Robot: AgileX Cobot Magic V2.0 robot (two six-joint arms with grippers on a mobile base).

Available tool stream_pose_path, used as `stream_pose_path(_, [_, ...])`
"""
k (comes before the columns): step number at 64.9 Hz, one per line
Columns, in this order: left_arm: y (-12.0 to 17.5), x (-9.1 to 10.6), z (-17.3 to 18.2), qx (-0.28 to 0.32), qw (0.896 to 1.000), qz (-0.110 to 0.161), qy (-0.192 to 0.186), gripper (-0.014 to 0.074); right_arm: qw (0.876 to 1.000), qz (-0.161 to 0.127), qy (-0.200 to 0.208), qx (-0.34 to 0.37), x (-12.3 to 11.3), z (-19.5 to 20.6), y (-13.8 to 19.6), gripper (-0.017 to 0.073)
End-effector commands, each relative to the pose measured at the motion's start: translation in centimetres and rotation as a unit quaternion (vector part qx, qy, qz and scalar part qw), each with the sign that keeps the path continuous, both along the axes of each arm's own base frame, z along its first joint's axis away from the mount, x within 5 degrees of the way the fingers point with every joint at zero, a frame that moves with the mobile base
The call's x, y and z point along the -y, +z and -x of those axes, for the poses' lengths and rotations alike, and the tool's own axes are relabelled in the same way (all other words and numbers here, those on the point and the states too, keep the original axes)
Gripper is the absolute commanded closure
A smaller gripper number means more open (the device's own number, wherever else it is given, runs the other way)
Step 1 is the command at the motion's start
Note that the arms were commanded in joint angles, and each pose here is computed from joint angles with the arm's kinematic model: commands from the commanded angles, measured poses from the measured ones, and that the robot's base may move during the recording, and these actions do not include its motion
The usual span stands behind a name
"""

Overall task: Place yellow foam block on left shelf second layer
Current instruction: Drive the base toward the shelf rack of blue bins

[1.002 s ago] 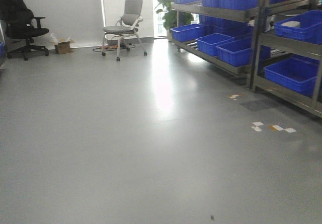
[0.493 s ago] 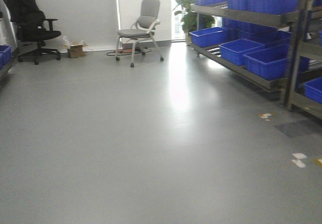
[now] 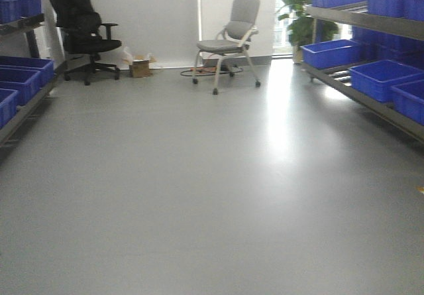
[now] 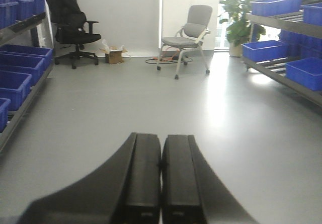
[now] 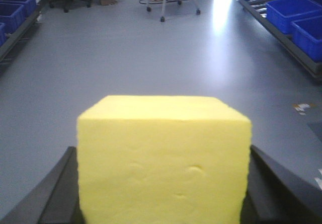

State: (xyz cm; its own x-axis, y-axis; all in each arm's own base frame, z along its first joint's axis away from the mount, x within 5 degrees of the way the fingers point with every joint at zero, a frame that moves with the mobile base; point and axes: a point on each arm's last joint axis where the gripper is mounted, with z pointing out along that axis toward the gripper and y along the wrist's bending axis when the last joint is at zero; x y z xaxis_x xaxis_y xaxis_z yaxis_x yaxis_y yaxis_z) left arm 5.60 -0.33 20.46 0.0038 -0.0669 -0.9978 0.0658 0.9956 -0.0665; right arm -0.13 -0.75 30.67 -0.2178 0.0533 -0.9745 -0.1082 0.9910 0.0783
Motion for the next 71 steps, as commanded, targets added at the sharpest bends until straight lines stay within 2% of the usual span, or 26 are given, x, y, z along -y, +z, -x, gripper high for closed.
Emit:
stream_pose_path(1, [-0.13, 0.14, -0.13, 0.027, 1.0, 0.007, -0.008, 0.0457, 0.999, 0.002, -0.003, 0.046, -0.02, -0.15, 1.44, 0.0233])
stream_pose_path(71, [-0.13, 0.14, -0.13, 0.027, 1.0, 0.007, -0.008, 0.0457, 0.999, 0.002, -0.003, 0.046, -0.02, -0.15, 1.44, 0.0233])
